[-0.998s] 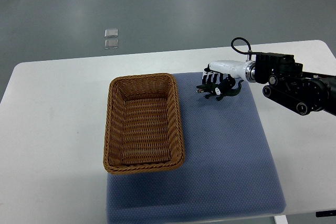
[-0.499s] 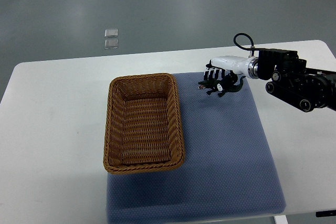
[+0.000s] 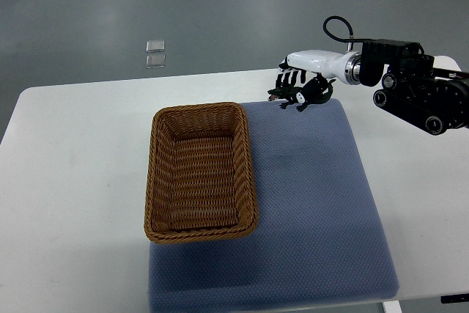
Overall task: Place crocodile in brown basket with right hand
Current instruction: 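Carry the crocodile over the wicker basket with the right hand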
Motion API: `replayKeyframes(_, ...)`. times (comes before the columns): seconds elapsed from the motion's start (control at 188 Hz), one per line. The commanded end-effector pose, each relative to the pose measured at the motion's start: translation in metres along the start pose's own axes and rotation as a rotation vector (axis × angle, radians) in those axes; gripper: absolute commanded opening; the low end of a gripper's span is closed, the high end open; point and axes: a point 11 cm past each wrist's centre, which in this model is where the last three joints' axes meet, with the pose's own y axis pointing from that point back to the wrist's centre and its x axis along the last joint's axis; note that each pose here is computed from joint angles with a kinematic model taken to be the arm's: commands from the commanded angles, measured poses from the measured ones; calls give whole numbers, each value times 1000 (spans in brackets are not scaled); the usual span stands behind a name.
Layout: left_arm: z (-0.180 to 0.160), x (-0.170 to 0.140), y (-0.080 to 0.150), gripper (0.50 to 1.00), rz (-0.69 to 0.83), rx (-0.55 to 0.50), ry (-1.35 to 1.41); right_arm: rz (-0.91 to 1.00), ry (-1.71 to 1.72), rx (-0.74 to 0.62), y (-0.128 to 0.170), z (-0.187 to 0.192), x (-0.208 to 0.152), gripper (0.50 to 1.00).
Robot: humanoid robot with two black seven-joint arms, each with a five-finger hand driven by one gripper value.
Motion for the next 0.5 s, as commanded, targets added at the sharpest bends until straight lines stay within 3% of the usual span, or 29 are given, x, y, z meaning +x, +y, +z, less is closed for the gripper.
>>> replayKeyframes(0.0, -1, 0, 0, 1000, 0, 1, 0, 15, 31, 75, -2, -29, 14, 500)
replayKeyframes(0.25, 0, 0, 0, 1000, 0, -2, 0, 8, 81, 237, -22, -103, 19, 500)
replayKeyframes(0.494, 0, 0, 0, 1000, 0, -2, 0, -42, 183, 370, -41, -170, 0, 500)
